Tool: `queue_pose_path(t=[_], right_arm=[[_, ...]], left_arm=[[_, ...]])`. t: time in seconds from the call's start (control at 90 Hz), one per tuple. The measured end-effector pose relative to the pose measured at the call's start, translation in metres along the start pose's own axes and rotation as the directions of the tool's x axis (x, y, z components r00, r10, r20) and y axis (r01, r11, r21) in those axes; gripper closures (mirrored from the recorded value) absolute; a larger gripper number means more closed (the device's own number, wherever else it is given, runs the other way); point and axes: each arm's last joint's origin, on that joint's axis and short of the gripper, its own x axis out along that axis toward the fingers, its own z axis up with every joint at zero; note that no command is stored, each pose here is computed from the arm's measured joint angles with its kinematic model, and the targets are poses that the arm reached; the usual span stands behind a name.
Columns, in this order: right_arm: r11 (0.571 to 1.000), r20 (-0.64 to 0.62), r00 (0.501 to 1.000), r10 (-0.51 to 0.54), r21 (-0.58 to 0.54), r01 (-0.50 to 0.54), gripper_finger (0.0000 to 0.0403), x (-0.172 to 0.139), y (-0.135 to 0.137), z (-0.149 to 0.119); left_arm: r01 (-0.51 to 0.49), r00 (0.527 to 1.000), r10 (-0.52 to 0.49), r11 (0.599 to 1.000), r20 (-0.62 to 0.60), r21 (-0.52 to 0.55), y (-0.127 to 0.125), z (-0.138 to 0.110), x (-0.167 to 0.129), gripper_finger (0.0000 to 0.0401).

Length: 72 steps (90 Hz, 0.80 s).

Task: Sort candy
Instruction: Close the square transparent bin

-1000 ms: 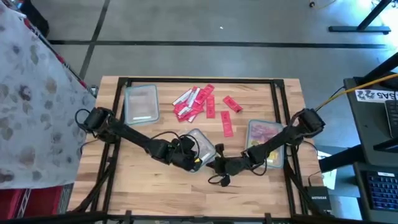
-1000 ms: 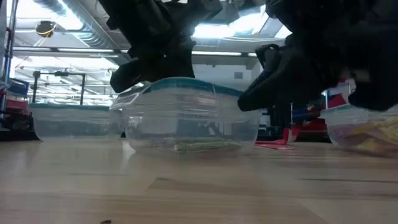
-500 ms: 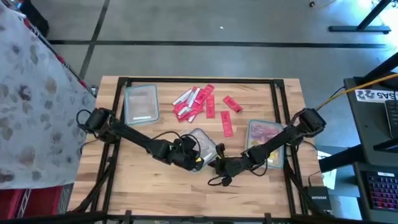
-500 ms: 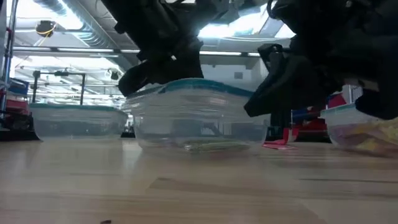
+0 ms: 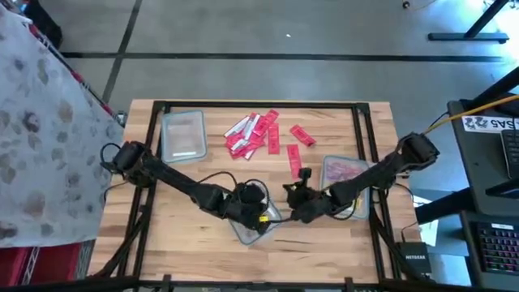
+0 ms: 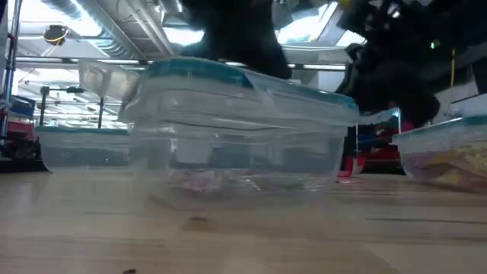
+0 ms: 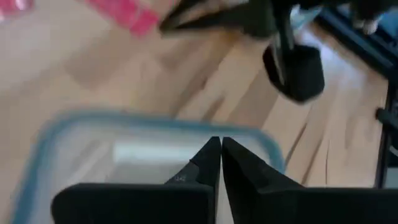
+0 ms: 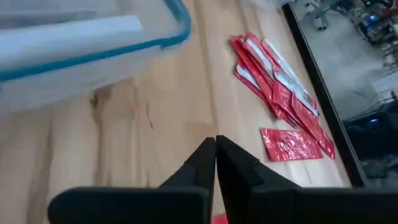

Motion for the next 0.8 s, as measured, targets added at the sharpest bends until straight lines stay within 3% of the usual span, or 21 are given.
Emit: queue_pose_path(t=[0.089, 0.167, 0.311, 0.4, 0.556, 0.656, 0.8], right_arm=[[0.996, 0.024, 0.996, 0.087, 0.017, -0.087, 0.0402, -0.008, 0.000, 0.004], [0.972, 0.055, 0.971, 0.232, 0.021, -0.233, 0.0402, -0.019, 0.003, 0.009], [0.828, 0.145, 0.820, 0.553, 0.018, -0.561, 0.0402, -0.032, 0.015, 0.020], [0.763, 0.210, 0.746, 0.632, 0.000, -0.646, 0.0402, -0.033, 0.026, 0.025], [0.670, 0.207, 0.651, 0.730, -0.033, -0.741, 0.0402, -0.024, 0.046, 0.027], [0.670, 0.170, 0.656, 0.735, -0.037, -0.741, 0.0402, -0.015, 0.056, 0.029], [0.765, 0.088, 0.762, 0.642, -0.015, -0.644, 0.0402, 0.000, 0.053, 0.025]], left_arm=[[0.004, 1.000, -0.004, 1.000, 0.028, 0.018, -0.004, 0.006, -0.003, 0.0401], [0.011, 0.999, -0.012, 0.999, 0.035, 0.040, -0.008, 0.008, -0.006, 0.0401], [-0.021, 0.996, 0.029, 0.995, -0.080, 0.100, -0.010, 0.009, -0.016, 0.0401], [-0.100, 0.980, 0.115, 0.990, -0.164, 0.101, -0.005, 0.010, -0.025, 0.0401], [-0.182, 0.953, 0.194, 0.981, -0.231, 0.072, 0.004, 0.006, -0.028, 0.0401], [-0.188, 0.944, 0.193, 0.981, -0.269, 0.044, 0.007, -0.003, -0.023, 0.0401], [-0.209, 0.933, 0.203, 0.978, -0.298, 0.009, 0.010, -0.016, -0.022, 0.0401]])
